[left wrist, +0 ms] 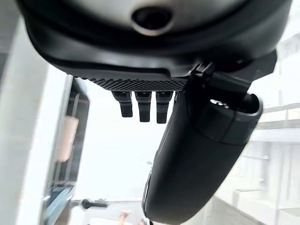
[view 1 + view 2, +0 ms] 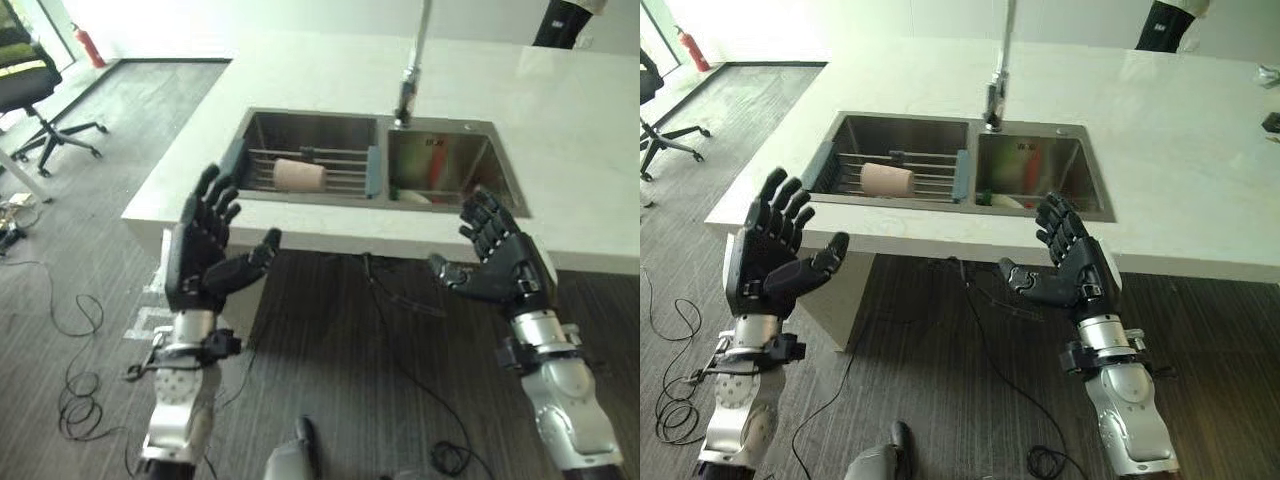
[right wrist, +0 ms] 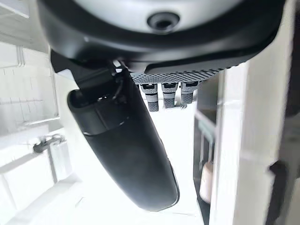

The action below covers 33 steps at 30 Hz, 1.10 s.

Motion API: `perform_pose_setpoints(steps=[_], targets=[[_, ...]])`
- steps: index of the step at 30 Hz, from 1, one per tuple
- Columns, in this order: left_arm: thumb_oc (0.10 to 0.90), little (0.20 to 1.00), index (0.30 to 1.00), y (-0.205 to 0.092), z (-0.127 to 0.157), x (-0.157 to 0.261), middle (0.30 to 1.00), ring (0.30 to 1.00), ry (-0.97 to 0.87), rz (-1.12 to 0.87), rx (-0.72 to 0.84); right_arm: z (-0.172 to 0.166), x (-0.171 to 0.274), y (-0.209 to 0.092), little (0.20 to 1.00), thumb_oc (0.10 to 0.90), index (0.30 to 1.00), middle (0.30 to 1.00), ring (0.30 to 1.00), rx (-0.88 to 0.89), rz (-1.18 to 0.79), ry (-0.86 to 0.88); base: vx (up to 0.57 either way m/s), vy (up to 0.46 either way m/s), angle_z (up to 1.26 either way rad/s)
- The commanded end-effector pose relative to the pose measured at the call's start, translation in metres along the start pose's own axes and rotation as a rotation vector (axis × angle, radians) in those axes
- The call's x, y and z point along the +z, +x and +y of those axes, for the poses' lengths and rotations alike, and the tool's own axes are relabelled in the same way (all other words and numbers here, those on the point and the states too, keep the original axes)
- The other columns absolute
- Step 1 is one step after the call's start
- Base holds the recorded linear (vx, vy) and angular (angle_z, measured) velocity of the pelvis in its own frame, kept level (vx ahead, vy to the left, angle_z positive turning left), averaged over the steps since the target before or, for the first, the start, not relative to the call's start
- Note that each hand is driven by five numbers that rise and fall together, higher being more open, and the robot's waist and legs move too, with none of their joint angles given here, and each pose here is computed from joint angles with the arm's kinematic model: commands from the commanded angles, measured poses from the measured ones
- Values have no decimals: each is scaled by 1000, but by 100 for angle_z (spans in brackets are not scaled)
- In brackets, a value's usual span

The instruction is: Place the dishes in the dishwasher.

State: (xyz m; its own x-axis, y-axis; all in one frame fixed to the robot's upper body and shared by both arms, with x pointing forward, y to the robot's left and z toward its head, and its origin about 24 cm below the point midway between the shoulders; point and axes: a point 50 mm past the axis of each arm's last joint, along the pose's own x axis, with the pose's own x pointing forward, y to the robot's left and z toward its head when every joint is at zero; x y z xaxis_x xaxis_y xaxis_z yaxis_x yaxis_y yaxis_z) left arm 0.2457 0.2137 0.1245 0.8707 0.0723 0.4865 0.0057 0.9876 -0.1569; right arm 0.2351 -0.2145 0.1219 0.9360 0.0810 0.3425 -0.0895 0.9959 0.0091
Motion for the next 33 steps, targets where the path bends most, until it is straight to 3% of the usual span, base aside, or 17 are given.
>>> perform_pose_setpoints(steps=[1, 5, 12, 28, 33], targets=[[800, 900, 900, 10, -8, 40, 900, 900, 11, -218, -92, 4, 39, 13, 900, 800, 900, 900, 900, 1, -254, -9, 245, 196, 23], [800, 900, 900, 11, -15, 43, 900, 900, 49, -199, -181, 6, 37, 10, 900, 800, 900, 900, 900, -13, -255, 4, 226, 221, 29], [800, 900, 900, 12, -12, 38, 900, 900, -32, -138, -137, 8, 35, 7, 900, 800, 900, 900, 900, -5, -244, 23, 182, 125, 25], [800, 900, 900, 12, -36, 57, 900, 900, -136, -221, -272, 12, 46, 8, 900, 800, 900, 900, 900, -47, -315, 38, 224, -236, 6], [800, 900, 900, 10, -44, 57, 900, 900, -351, -167, -389, 6, 51, 6, 900, 800, 900, 900, 900, -60, -326, 19, 239, -267, -12]])
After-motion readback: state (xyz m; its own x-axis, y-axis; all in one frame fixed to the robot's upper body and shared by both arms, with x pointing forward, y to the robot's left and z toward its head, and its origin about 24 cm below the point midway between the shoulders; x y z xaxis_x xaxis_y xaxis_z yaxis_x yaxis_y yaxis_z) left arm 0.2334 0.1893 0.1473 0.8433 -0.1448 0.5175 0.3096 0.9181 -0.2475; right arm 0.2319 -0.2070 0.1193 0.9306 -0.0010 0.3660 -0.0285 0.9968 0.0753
